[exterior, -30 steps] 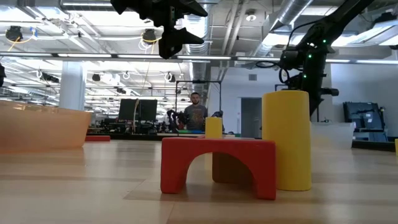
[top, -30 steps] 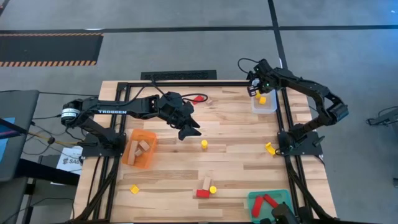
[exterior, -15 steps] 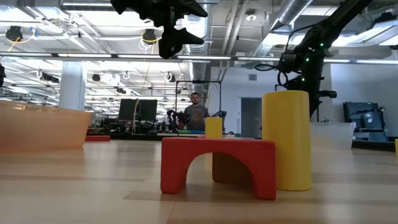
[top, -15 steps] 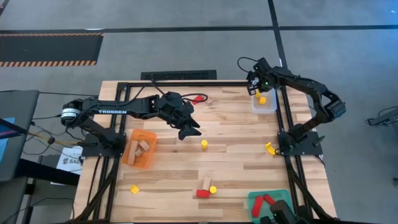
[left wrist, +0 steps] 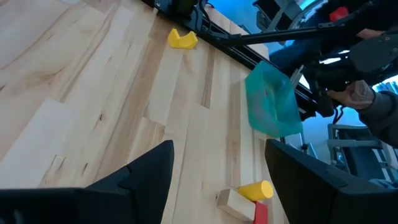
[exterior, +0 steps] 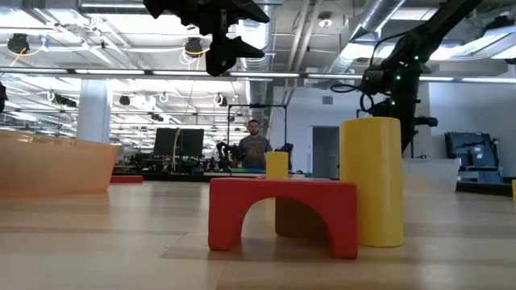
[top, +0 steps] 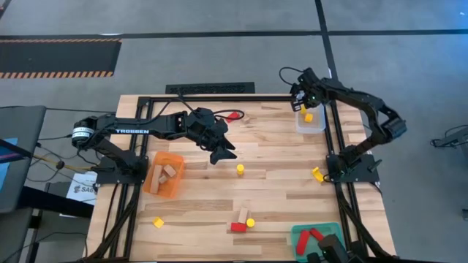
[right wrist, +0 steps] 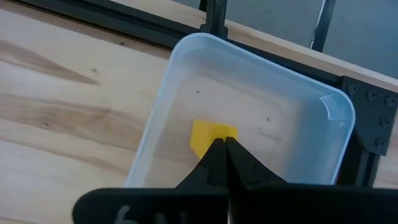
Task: Sort & place blocks by color
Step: Put the yellow block into the transparent bin
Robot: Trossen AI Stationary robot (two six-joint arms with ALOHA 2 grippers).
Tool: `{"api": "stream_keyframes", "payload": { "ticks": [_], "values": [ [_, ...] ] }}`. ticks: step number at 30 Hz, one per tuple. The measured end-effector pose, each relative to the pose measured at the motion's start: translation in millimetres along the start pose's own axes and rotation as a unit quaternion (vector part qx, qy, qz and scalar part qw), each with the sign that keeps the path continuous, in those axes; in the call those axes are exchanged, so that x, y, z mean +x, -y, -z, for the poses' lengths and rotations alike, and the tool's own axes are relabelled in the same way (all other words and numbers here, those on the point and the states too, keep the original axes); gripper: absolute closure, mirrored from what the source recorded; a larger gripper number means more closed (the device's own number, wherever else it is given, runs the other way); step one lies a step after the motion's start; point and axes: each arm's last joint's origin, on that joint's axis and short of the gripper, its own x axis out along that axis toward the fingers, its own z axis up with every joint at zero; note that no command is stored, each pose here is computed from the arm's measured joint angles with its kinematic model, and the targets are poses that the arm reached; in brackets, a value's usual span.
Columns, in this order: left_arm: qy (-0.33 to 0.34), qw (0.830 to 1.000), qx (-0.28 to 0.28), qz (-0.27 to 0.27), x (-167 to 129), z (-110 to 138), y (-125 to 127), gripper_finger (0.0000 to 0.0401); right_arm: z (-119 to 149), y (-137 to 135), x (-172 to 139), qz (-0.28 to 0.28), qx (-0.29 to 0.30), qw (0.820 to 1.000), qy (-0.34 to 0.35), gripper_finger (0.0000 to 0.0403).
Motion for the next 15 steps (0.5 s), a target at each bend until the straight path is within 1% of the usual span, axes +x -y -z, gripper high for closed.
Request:
{"api": "stream_keyframes", "payload": {
  "ticks": [2,5,9,13,15],
  "values": [
    [0.000,1.000,0.000,0.000,0.0,0.0,0.0,0.0161,-2.0,0.3,-3.0,0.009,-0.003,1.000,-0.005,0.0401],
    [0.000,1.000,0.001,0.000,0.0,0.0,0.0,0.0161,-5.5,-1.6,-10.7,0.029,-0.024,0.999,-0.008,0.0401],
    [0.000,1.000,0.004,-0.001,0.0,0.0,-0.1,0.0161,-12.7,-2.6,-19.9,0.055,-0.039,0.998,0.012,0.0401],
    [0.001,1.000,0.006,-0.003,0.0,-0.1,-0.2,0.0161,-12.4,-2.1,-20.3,0.058,-0.041,0.997,0.009,0.0401],
    [0.001,1.000,0.006,-0.003,0.0,-0.1,-0.2,0.0161,-12.7,-3.3,-20.7,0.050,-0.042,0.998,0.010,0.0401]
  ]
}}
